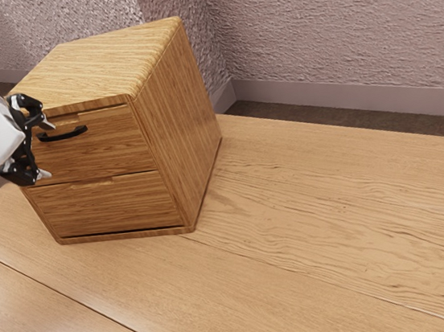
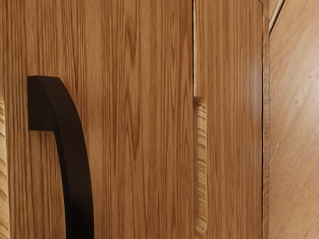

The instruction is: Pull the drawer handle with one arm to open the drawer

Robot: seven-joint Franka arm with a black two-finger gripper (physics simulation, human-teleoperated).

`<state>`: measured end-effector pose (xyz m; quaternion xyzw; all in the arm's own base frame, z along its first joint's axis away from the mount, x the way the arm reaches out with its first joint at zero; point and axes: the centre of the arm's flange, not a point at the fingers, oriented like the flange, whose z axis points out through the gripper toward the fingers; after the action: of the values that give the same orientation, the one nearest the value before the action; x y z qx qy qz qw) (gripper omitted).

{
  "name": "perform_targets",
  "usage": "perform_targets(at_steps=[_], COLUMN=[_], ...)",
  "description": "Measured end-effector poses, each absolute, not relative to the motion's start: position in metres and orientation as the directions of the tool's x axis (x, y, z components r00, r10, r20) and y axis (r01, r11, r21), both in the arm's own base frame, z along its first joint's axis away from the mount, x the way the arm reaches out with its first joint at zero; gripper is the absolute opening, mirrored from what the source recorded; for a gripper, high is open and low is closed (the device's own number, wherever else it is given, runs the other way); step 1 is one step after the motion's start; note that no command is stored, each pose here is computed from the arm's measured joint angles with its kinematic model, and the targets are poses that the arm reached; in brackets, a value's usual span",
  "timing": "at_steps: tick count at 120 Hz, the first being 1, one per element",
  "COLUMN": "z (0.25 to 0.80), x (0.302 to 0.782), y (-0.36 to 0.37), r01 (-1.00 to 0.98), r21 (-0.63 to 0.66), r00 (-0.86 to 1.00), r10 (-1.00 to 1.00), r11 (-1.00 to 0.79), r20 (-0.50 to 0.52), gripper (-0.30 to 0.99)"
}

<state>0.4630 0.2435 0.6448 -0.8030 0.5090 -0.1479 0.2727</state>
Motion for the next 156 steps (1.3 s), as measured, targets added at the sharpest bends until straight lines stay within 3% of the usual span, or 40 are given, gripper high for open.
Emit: perform_targets(at_steps=[106,156], z=[0.618,0.624], x=[0.471,0.435], y=[0.219,0.198], r01=[-0.727,-0.703], r21=[-0.567,-0.573], r00=[0.454,0.471], r10=[-0.89,-0.88], r11=[-0.388,-0.42], r20=[0.026,0.067], gripper=[0.61,0.41])
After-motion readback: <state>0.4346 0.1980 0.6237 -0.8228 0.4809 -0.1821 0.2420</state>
